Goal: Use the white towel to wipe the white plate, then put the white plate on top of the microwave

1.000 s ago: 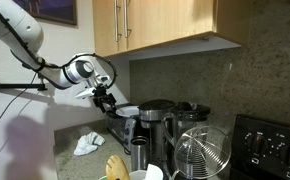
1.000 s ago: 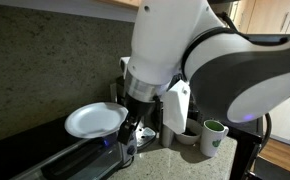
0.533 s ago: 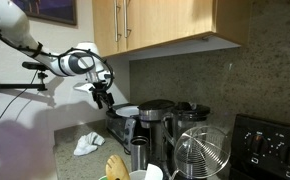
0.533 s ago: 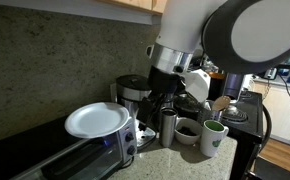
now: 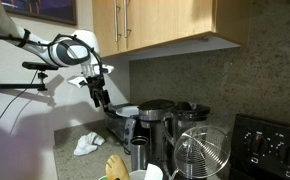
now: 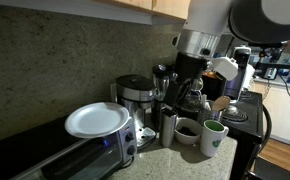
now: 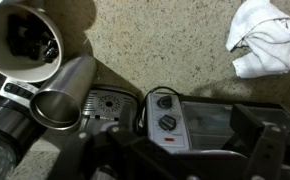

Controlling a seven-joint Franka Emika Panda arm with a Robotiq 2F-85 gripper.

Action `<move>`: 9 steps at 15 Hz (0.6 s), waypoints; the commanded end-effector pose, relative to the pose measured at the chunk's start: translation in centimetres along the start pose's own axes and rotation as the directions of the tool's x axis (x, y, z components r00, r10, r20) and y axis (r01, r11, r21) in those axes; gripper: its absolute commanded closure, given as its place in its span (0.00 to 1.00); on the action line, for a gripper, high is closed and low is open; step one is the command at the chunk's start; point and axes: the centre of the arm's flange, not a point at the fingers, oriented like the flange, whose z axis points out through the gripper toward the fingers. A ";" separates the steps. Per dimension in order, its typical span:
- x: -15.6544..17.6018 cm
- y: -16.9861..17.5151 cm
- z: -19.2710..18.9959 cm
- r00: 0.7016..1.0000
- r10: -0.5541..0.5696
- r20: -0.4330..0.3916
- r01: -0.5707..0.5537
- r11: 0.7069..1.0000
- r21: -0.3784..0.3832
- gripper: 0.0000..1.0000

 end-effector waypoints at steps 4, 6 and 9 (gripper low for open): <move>-1.1 0.7 -0.7 1.000 0.013 0.016 -0.013 1.000 -0.011 0.00; -1.3 0.7 -0.6 1.000 0.013 0.018 -0.013 1.000 -0.012 0.00; -1.3 0.8 -0.6 1.000 0.013 0.020 -0.013 1.000 -0.012 0.00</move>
